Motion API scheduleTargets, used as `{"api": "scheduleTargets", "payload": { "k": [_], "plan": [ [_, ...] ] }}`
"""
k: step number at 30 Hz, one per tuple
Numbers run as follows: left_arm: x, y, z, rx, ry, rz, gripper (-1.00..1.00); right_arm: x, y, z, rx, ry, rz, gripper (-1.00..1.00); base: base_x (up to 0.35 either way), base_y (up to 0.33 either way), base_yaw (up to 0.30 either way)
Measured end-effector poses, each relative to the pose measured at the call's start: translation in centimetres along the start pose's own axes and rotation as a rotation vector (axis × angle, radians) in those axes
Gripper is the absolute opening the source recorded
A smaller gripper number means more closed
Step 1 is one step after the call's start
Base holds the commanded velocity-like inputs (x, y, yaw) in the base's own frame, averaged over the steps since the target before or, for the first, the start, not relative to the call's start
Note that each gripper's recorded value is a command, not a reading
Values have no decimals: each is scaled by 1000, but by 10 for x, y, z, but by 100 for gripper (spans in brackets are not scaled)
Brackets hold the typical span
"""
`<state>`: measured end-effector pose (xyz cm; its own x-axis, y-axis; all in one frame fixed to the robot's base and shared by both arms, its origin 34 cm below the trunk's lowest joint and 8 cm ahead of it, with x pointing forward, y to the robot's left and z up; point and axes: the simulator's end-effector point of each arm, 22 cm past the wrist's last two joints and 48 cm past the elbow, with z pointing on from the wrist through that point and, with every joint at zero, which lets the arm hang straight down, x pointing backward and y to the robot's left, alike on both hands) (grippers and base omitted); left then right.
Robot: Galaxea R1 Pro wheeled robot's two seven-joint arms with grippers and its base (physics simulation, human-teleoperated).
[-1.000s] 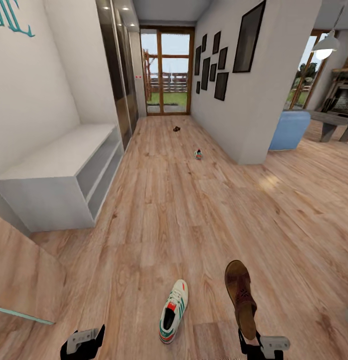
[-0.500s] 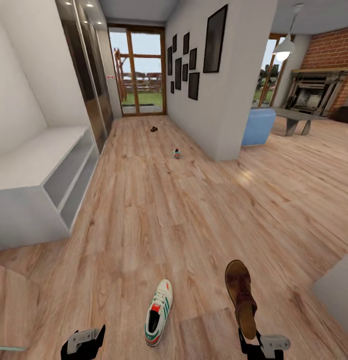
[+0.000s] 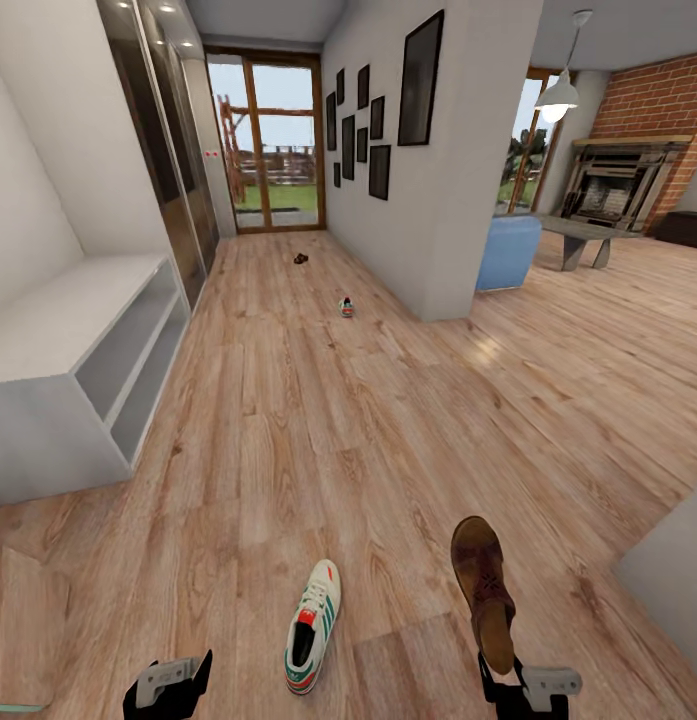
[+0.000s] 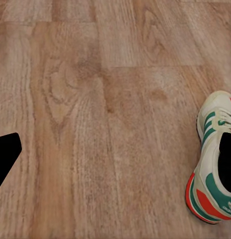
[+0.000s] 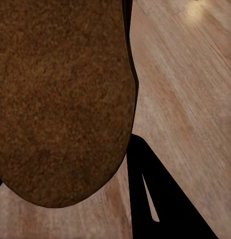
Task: Pick up the two gym shoes and the two sandals from the corridor floor and place them onto the hallstand (shoe rack) in the corridor, making sure they are on the rack and not on the floor. Arrange them so the two gym shoes are next to each other and the two sandals are next to each other.
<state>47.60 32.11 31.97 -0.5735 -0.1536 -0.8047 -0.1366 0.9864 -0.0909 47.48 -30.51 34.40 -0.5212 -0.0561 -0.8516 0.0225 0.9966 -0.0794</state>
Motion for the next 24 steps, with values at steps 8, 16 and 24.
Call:
{"api": "scheduleTargets", "payload": {
  "k": [8, 16, 24],
  "plan": [
    [3, -2, 0, 7, 13, 2, 100, -59, -5, 34, 5, 9, -5, -100, 0, 0, -1],
    [7, -5, 1, 13, 26, 7, 100, -170, -4, 72, 2, -12, 3, -100, 0, 0, 0],
    [40, -21, -5, 63, 113, 72, 100, -225, -4, 72, -1, -83, -1, -100, 0, 0, 0]
  ]
}}
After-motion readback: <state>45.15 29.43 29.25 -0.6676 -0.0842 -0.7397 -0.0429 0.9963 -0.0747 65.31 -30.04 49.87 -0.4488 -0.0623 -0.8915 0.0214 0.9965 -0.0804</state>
